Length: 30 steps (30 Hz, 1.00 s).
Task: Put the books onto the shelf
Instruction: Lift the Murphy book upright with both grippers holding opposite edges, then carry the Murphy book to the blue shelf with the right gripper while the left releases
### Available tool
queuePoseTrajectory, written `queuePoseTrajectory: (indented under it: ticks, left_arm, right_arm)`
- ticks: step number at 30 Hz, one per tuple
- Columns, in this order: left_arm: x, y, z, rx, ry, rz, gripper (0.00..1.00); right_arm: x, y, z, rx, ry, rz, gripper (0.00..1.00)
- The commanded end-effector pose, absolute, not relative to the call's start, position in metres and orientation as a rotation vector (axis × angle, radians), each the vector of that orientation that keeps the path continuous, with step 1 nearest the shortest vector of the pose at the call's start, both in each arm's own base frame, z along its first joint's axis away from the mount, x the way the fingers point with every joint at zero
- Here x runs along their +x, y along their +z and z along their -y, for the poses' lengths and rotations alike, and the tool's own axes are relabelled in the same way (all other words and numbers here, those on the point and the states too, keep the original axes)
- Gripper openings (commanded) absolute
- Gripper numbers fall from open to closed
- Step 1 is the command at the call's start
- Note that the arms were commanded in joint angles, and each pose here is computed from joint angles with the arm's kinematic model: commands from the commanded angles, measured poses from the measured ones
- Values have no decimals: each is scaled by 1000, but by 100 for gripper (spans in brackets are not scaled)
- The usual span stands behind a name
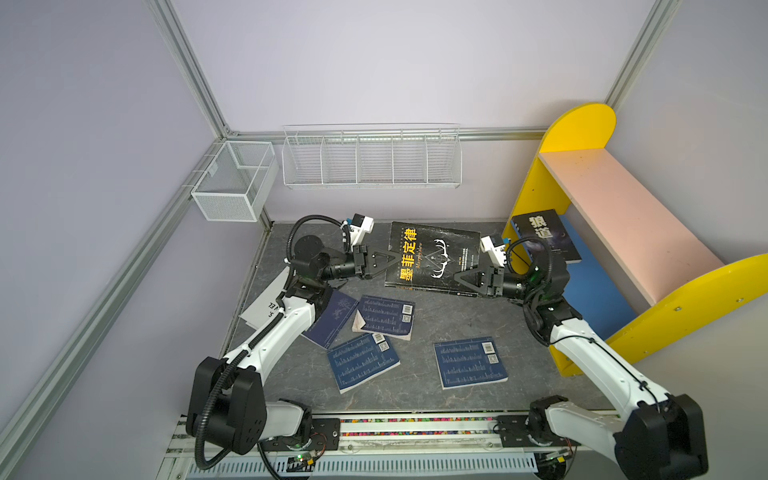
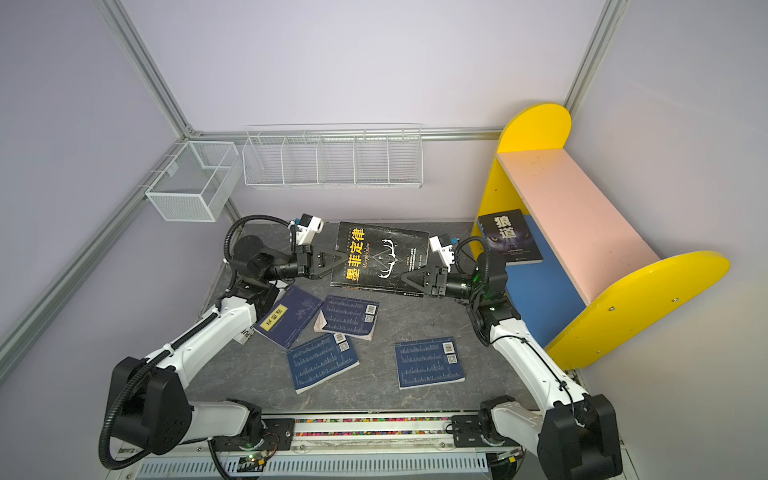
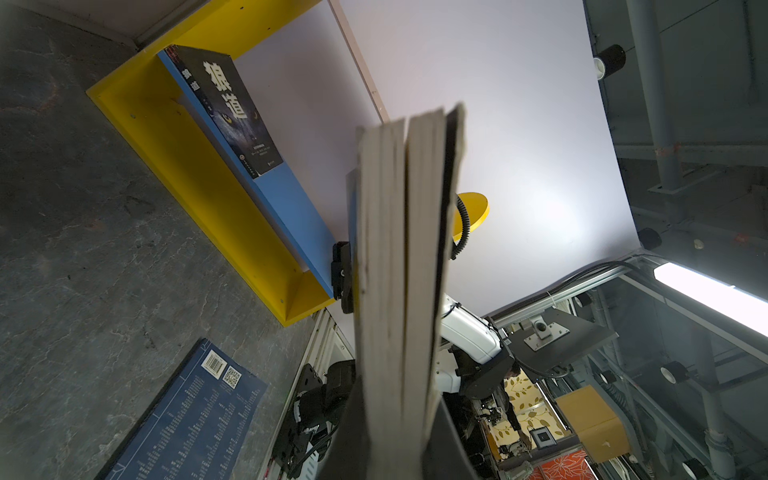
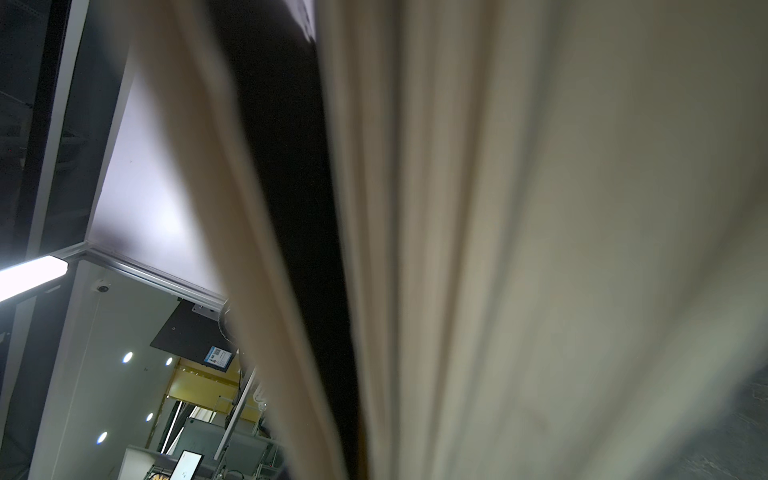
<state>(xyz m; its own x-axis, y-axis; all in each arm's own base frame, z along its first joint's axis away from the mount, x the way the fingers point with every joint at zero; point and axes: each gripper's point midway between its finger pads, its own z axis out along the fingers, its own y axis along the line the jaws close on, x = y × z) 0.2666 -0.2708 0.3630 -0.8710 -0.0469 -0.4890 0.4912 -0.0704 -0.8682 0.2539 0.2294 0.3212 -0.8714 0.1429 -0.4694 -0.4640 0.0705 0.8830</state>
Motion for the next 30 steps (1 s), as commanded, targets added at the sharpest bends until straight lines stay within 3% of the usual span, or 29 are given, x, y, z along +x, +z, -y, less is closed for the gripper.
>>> queuePoseTrajectory:
  ticks: [1, 5, 10, 18, 24, 30]
  left_arm:
    - [255, 386, 271, 604, -2007, -1758, 0]
    - [261, 381, 273, 596, -2012, -1779, 0]
    - [283, 375, 279, 535, -1973, -1831, 0]
    - [319, 353, 289, 422, -1613, -2045, 0]
    - [352, 334, 269, 236, -1298, -2140, 27]
    - [348, 318, 225, 106, -991, -2178, 57]
  right_arm:
    - [257, 315, -228, -272, 1866, -1925, 32]
    - [255, 316, -224, -256, 1851, -1932, 31]
    - [257, 301, -218, -169, 1774, -2017, 20]
    - [273, 285, -211, -20, 1694, -2065, 7]
    - [308, 285, -180, 160, 1566, -2027, 6]
    - [350, 286, -138, 326, 1409, -1959, 6]
